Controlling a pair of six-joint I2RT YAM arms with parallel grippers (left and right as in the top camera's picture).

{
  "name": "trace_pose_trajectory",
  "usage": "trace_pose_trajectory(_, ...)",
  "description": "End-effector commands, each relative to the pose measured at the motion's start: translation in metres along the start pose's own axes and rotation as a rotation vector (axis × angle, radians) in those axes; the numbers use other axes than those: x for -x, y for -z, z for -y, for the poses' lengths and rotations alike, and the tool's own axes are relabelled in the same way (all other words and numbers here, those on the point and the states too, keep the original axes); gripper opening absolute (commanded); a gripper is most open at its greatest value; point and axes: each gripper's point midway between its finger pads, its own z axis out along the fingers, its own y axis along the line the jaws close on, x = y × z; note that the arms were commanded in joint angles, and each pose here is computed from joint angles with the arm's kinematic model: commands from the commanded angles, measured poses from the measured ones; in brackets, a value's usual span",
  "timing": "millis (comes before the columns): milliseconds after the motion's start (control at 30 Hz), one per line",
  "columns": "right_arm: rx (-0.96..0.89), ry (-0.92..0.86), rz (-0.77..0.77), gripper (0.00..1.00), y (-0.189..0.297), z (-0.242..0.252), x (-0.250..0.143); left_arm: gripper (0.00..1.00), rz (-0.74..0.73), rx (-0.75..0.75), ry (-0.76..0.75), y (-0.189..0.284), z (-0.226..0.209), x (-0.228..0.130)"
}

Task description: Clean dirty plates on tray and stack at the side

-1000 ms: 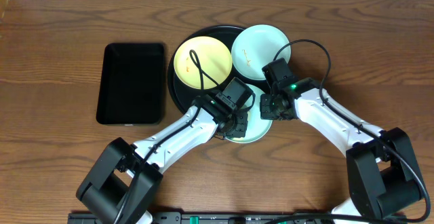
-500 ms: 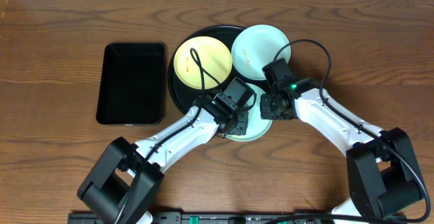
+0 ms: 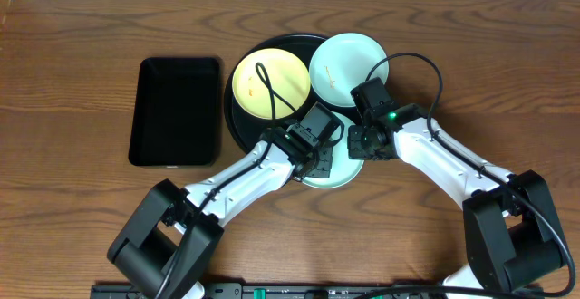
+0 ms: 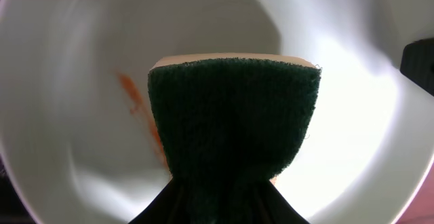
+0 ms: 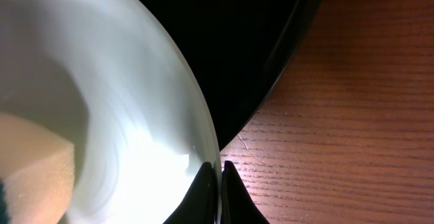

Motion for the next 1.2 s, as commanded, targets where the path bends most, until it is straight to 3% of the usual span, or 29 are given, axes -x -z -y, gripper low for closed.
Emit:
trace_pose_trajectory(0, -0.031, 0.011, -0.024, 0.01, -0.003, 0.005, -0.01, 0.08, -0.042, 0.082, -0.028, -0.022, -0.019, -0.011)
trace_pose_trajectory(600, -0.032, 0.019, -0.027, 0.01, -0.003, 0.005, -0.01, 0.08, 0.062, 0.182, -0.056, -0.019, -0.034, 0.01)
trace_pose_trajectory(1167, -0.032, 0.026, -0.027, 0.01, -0.003, 0.005, -0.01, 0.08, 0.084, 0.172, -0.055, -0.026, -0.032, 0.016)
